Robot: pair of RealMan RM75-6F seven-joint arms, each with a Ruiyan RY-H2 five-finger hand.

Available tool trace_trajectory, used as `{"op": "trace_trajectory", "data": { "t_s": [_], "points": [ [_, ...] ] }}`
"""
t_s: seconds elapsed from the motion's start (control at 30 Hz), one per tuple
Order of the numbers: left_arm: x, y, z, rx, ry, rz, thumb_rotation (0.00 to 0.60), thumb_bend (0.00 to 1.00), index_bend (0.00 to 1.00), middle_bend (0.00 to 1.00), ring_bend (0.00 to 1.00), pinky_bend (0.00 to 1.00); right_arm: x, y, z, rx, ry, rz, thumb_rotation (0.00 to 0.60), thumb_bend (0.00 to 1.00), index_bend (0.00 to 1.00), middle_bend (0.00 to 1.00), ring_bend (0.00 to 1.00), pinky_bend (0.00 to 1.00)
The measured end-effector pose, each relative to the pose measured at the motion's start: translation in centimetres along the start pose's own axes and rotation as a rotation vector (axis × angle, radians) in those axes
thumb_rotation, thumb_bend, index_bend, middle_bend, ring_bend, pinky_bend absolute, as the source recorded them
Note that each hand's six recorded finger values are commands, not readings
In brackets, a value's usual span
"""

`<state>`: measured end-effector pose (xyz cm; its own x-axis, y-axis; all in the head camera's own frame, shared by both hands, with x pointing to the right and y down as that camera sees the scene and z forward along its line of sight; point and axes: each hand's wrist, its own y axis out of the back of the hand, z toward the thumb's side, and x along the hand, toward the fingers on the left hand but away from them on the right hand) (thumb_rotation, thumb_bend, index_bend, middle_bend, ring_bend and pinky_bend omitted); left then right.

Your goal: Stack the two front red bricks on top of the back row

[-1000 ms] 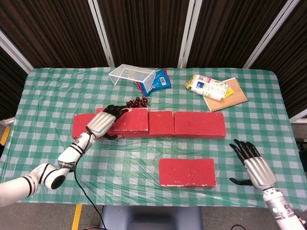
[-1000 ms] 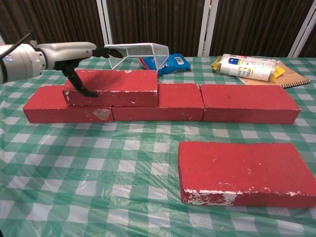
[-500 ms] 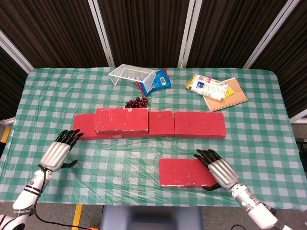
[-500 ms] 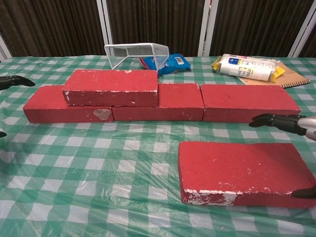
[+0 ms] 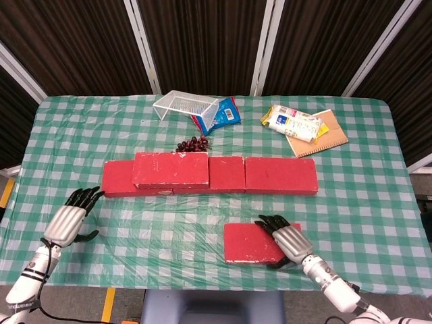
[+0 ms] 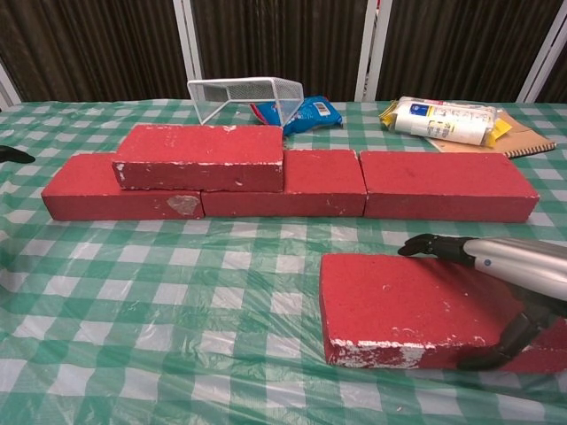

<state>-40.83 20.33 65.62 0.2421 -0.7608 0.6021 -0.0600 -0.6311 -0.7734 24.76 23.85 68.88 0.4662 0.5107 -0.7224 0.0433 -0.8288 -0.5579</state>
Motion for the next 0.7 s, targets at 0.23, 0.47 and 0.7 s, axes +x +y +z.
{"op": "trace_trajectory", "data": {
  "t_s": [0.23,0.47,0.7],
  "points": [
    [-0.2,-0.3,-0.3,-0.016,0.004,0.0,0.6,0.23,0.0,0.0,0.0,0.03,-0.3,0.6,0.4,0.011,-0.005,-0.054,0.6,0.11,0.55,0.4,0.27,0.43],
    [-0.1,-0.7,-0.6,-0.028,0.013,-0.008,0.6,0.23,0.0,0.0,0.0,0.03,-0.4,1.7,0.4,0.038,-0.023,-0.069,0.6,0.11,0.62,0.45,0.33,0.47],
    [-0.3,-0.8,-0.8,-0.029,0.024,0.008,0.6,0.23,0.0,0.0,0.0,0.03,-0.1,5.7,0.1,0.038,-0.028,-0.178,0.6,0.11,0.61,0.45,0.33,0.47]
  ]
}}
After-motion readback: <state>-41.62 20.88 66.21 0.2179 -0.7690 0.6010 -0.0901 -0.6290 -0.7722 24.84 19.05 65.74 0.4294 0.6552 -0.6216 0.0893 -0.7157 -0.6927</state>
